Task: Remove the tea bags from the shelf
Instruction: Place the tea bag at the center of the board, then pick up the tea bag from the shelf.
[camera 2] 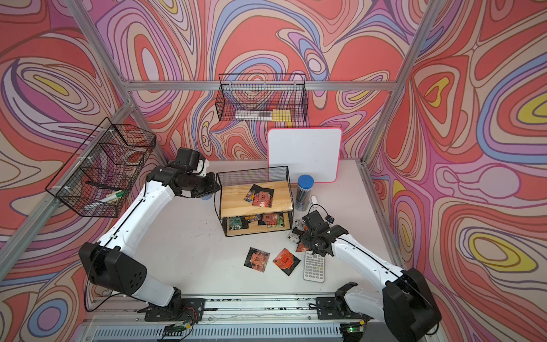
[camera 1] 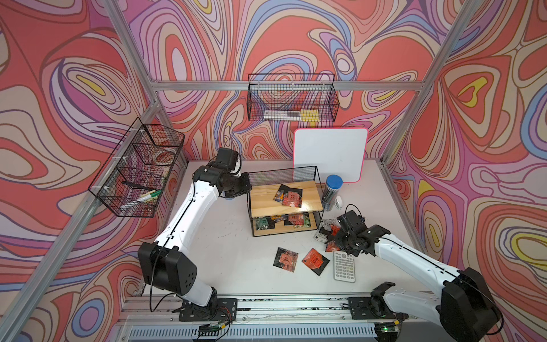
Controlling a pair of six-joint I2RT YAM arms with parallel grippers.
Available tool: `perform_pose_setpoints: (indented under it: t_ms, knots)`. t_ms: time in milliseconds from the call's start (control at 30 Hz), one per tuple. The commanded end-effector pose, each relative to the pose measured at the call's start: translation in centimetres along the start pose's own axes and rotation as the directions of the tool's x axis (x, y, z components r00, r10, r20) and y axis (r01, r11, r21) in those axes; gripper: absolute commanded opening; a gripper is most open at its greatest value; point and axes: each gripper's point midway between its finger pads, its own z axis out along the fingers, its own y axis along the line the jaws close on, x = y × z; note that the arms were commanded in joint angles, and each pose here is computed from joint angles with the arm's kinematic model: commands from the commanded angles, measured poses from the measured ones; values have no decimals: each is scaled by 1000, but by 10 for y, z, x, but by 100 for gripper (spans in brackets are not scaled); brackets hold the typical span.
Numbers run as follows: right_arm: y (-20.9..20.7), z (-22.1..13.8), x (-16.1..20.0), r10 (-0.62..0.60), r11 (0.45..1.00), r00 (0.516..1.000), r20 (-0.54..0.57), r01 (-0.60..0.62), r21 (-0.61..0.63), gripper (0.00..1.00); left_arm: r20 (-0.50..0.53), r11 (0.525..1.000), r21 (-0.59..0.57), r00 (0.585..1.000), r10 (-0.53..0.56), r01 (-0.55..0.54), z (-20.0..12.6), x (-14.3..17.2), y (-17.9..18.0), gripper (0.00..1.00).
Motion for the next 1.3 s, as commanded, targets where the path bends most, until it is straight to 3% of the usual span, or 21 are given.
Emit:
perform_pose_setpoints:
  t_ms: [0,233,433,633,967,1167,1267]
  knots:
    - [0,2,0,-4,1000,1000,-4,4,4,25,-15,1000,-19,1000,1,-1,3,3,6,15]
    - [-3,-6,-4,-1,1000,1000,6,1,25,40,-14,1000,-20,1000,-1,1,3,2,6,15]
    - [6,-24,-17,-10,1000,999,45,9,17,47,-13,1000,-20,1000,1,-2,3,2,6,15]
    - [11,-69,-53,-57,997,981,187,46,64,52,-13,1000,-17,1000,0,-1,4,2,5,15]
    - [91,-170,-130,-278,959,868,412,275,68,64,-15,1000,-18,1000,-2,1,4,2,6,15]
    - [160,-192,-120,-439,889,780,447,448,92,69,-16,1000,-20,1000,-2,2,5,3,6,15]
    - [188,-194,-106,-473,865,761,443,497,69,71,-15,1000,-22,1000,-1,1,5,2,7,15]
